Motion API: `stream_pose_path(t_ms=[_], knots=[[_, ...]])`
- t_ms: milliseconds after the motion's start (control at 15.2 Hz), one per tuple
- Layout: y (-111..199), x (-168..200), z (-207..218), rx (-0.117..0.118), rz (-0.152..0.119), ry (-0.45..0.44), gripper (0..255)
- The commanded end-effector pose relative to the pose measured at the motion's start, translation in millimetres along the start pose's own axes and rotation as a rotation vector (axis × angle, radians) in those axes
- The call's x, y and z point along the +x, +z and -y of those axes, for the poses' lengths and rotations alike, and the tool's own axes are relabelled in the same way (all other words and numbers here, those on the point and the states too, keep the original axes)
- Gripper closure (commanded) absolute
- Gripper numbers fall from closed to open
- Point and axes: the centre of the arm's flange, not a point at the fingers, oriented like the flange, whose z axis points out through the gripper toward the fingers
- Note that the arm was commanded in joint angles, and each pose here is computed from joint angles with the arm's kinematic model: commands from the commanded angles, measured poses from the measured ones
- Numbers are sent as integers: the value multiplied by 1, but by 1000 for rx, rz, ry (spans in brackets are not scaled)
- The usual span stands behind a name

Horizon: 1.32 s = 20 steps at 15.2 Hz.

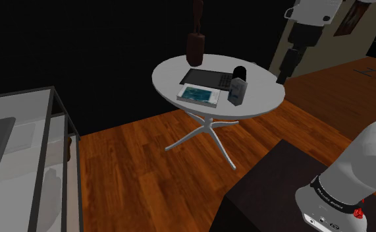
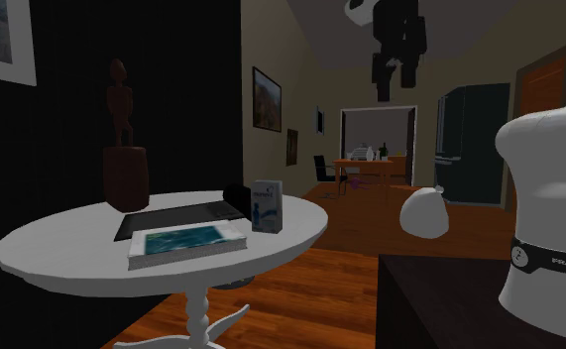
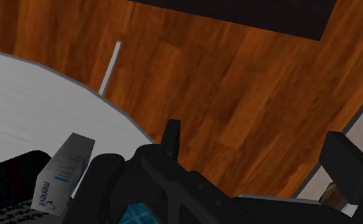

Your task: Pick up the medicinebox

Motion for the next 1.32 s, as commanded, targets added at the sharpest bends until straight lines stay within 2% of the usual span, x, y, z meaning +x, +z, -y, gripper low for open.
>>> stream_pose_path(t_ms=[0,1254], knots=[[0,0,0,0,0,0,0],[109,142,-167,-66,11,-35,0]])
